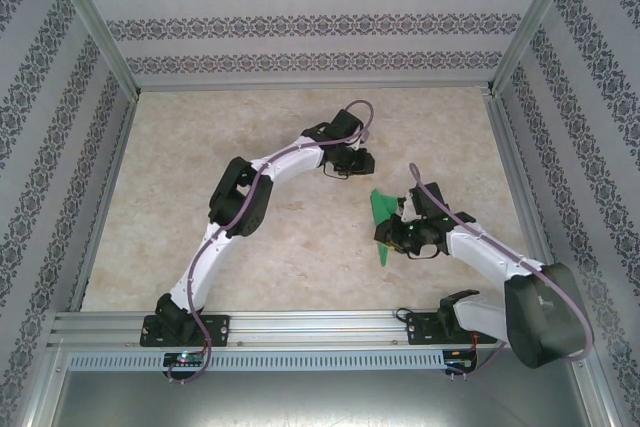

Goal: Fold a paper plane with a square sheet of paper (pick it up from the middle)
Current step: Fold the wing for the fifth time at the center of the table.

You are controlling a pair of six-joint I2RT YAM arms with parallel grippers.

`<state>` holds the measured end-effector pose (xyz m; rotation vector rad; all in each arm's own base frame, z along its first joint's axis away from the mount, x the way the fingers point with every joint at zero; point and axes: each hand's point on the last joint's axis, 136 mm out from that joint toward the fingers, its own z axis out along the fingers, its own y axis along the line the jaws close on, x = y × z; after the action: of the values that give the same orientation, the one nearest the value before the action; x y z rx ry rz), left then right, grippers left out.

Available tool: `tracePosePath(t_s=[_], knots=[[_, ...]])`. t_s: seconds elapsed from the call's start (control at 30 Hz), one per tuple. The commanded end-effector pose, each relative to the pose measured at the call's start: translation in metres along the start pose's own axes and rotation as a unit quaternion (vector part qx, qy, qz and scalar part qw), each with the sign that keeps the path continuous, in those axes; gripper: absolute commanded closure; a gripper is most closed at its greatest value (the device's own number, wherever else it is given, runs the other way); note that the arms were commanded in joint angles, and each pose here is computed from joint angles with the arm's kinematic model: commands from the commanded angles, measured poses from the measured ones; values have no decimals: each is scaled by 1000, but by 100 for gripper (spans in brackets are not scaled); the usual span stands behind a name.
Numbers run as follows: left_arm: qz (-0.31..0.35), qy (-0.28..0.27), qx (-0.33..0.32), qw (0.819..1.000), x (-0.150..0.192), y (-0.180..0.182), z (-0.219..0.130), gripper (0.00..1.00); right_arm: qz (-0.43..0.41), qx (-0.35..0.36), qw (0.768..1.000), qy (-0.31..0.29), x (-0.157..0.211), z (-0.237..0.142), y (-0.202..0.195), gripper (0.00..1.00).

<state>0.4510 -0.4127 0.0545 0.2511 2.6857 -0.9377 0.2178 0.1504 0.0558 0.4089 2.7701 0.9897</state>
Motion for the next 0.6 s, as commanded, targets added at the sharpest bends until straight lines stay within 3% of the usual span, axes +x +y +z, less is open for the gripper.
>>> tracePosePath(t_s=[0.0, 0.33, 0.57], knots=[[38, -41, 5, 998, -14, -29, -54, 69, -15, -16, 1000, -6, -10, -18, 15, 73], [37, -34, -21, 999, 46, -47, -90, 58, -7, 15, 999, -51, -45, -43, -9, 58], [32, -20, -31, 999, 108, -75, -82, 56, 13, -5, 998, -61, -62, -45, -20, 54]])
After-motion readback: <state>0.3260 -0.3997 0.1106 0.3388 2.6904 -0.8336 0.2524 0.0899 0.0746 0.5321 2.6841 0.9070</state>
